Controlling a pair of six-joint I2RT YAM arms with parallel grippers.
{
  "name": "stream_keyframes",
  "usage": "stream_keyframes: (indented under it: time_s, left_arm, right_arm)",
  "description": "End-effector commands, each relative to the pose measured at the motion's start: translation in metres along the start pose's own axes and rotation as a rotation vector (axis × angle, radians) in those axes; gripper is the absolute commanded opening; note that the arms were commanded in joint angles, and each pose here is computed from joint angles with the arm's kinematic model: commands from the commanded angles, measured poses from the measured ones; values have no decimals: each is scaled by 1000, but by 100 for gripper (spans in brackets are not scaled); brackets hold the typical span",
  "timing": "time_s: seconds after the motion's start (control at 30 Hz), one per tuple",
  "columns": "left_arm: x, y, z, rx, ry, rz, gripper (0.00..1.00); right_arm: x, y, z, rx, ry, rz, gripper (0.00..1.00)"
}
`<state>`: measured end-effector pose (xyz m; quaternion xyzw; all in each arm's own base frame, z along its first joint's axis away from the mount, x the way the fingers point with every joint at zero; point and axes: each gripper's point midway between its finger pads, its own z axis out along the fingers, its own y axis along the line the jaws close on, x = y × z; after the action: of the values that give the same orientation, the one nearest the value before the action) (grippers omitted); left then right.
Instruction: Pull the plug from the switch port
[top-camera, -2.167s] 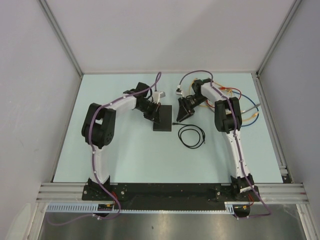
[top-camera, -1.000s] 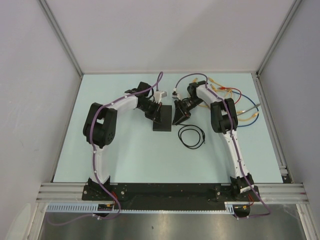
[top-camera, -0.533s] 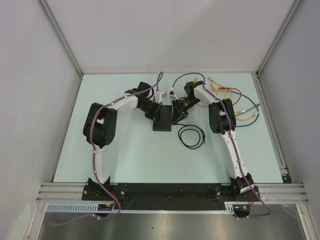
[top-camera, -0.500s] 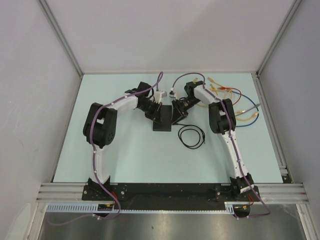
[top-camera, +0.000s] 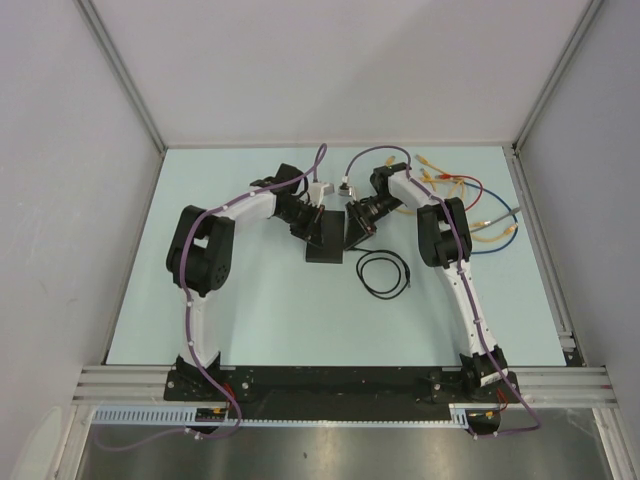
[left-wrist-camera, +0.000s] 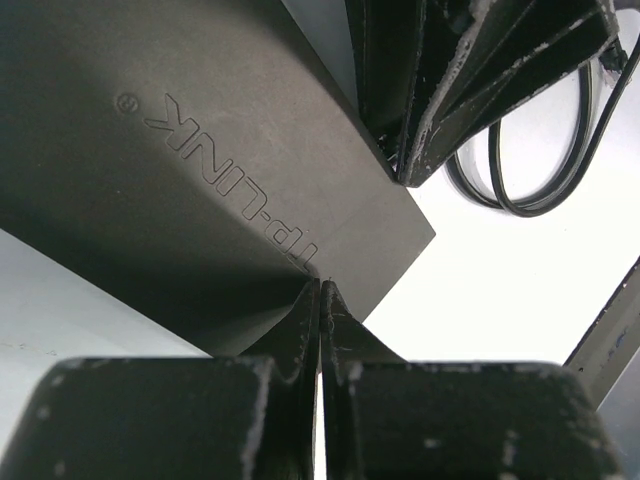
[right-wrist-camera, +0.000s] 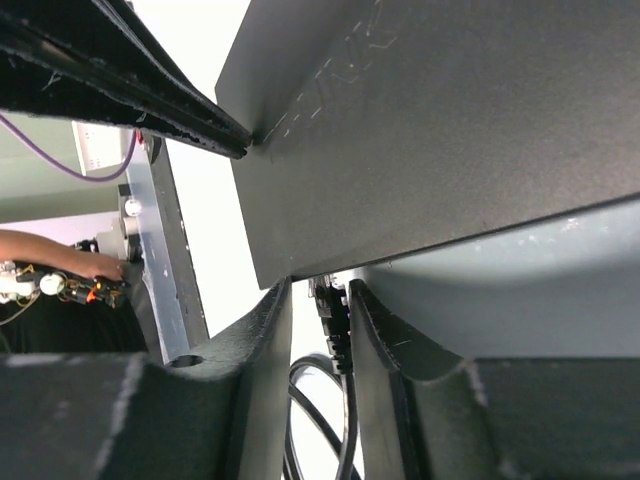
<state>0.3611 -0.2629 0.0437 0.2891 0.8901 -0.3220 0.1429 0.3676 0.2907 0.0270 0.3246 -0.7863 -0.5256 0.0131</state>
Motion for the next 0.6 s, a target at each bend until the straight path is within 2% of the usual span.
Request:
stream_keyframes:
  time_s: [0.0,0.17,0.57]
  left_arm:
    - [12,13,9,-50,50,22,0]
    - [13,14,10,-51,52,21,0]
    - [11,14,14,-38,53,13,1]
  right_arm:
    - [17,-20,6,31,60,-14,27]
    - [17,-22,7,46,67,-15,12]
    - [33,-34,-17,189,140,-15,1]
